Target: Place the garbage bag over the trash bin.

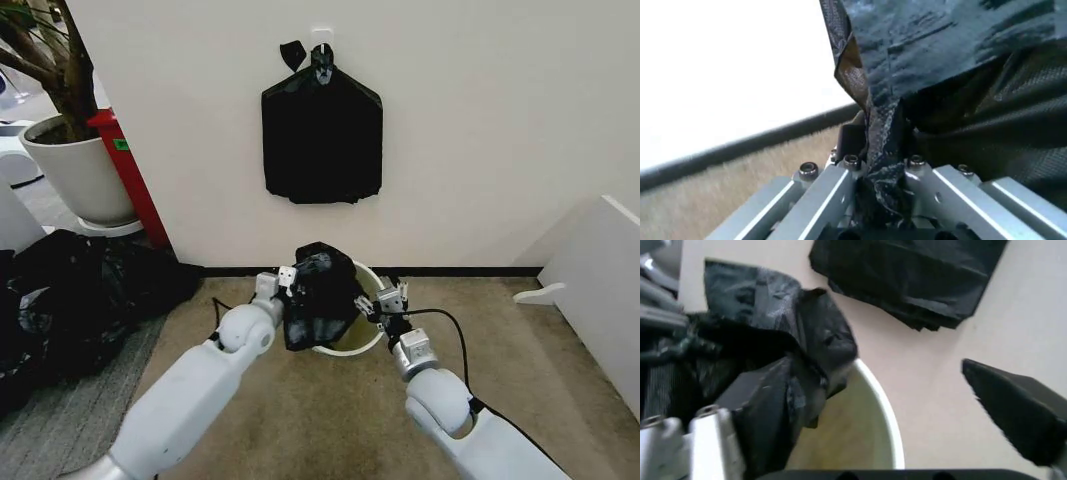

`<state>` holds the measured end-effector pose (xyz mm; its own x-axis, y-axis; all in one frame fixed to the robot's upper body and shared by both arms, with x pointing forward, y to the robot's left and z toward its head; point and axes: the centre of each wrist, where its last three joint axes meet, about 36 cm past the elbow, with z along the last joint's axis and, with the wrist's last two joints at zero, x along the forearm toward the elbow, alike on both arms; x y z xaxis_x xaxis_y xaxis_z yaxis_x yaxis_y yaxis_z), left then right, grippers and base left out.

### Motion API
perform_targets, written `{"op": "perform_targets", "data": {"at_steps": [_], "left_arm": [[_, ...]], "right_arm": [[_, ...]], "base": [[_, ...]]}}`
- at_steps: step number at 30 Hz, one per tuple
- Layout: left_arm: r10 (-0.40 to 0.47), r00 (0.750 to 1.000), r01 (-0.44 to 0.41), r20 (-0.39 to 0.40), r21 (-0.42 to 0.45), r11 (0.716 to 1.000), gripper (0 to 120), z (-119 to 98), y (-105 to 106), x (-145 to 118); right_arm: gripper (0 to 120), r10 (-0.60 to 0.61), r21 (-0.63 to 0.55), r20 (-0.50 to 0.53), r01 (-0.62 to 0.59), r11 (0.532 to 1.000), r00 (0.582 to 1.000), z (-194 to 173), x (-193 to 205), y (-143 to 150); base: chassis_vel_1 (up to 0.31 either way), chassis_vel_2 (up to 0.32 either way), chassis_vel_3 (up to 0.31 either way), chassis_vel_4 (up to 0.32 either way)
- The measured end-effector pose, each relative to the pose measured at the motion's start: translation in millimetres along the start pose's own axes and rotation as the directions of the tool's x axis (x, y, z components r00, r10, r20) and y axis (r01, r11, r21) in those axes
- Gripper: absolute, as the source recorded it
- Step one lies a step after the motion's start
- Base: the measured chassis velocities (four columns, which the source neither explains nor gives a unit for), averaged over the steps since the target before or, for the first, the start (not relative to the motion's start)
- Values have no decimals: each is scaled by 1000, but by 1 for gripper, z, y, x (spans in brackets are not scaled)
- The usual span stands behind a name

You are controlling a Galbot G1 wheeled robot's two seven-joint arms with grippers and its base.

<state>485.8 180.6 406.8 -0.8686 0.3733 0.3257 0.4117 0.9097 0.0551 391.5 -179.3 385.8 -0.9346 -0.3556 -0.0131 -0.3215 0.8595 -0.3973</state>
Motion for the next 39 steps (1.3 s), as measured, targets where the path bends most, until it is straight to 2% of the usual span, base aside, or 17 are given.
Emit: {"op": "perform_targets", "data": {"at_steps": [2, 3, 5, 9, 12, 16, 18, 22, 28, 29, 30, 34, 37, 39], "left_arm": [[4, 1000, -4, 15, -20, 1000, 2, 2, 0, 2], [11, 999, -9, 41, -56, 998, 2, 4, 1, 4], [12, 998, -7, 59, -85, 996, 2, 6, 1, 6], [6, 997, 2, 78, -97, 995, 2, 3, 2, 10], [6, 997, 2, 80, -98, 995, 2, 3, 2, 12], [20, 996, -11, 88, -101, 995, 2, 4, -1, 16], [22, 996, -13, 90, -103, 995, 2, 4, -1, 17], [34, 995, -23, 90, -120, 992, 2, 7, -4, 18], [41, 996, -29, 85, -133, 991, 2, 10, -6, 18], [41, 996, -29, 81, -140, 990, 2, 12, -7, 17], [41, 996, -29, 78, -147, 989, 2, 14, -7, 17], [44, 996, -30, 81, -165, 986, 2, 17, -6, 16], [48, 994, -29, 96, -192, 981, 1, 18, 4, 20], [53, 993, -32, 103, -201, 979, 1, 19, 8, 21]], "right_arm": [[95, -6, 8, 0, 6, 1000, 1000, 0, 0, -1], [95, -18, 23, -2, 18, 1000, 1000, 0, -1, -2], [92, -32, 37, 1, 32, 999, 999, 0, -1, -3], [74, -74, 80, 27, 71, 994, 997, 1, 0, -3], [68, -89, 103, 35, 85, 991, 995, 1, 0, -4], [48, -97, 130, 3, 96, 987, 995, 2, -3, -5], [46, -98, 130, -2, 97, 987, 995, 1, -3, -4], [29, -102, 123, -5, 102, 987, 995, 0, -6, -1], [15, -105, 107, 18, 102, 989, 994, -1, -9, 0], [5, -111, 93, 34, 107, 990, 993, -1, -11, 1], [0, -116, 81, 47, 112, 990, 992, -1, -12, 0], [0, -112, 15, 47, 112, 994, 993, -2, -15, -2], [0, -59, -165, -28, 54, 985, 998, -5, -22, -13], [0, -50, -204, -48, 39, 978, 998, -6, -23, -17]], "base": [[0, 0, 0, 0], [0, 0, 0, 0], [0, 0, 0, 0], [0, 0, 0, 0], [0, 0, 0, 0], [0, 0, 0, 0], [0, 0, 0, 0], [0, 0, 0, 0], [0, 0, 0, 0], [0, 0, 0, 0], [0, 0, 0, 0], [0, 0, 0, 0], [0, 0, 0, 0], [0, 0, 0, 0]]}}
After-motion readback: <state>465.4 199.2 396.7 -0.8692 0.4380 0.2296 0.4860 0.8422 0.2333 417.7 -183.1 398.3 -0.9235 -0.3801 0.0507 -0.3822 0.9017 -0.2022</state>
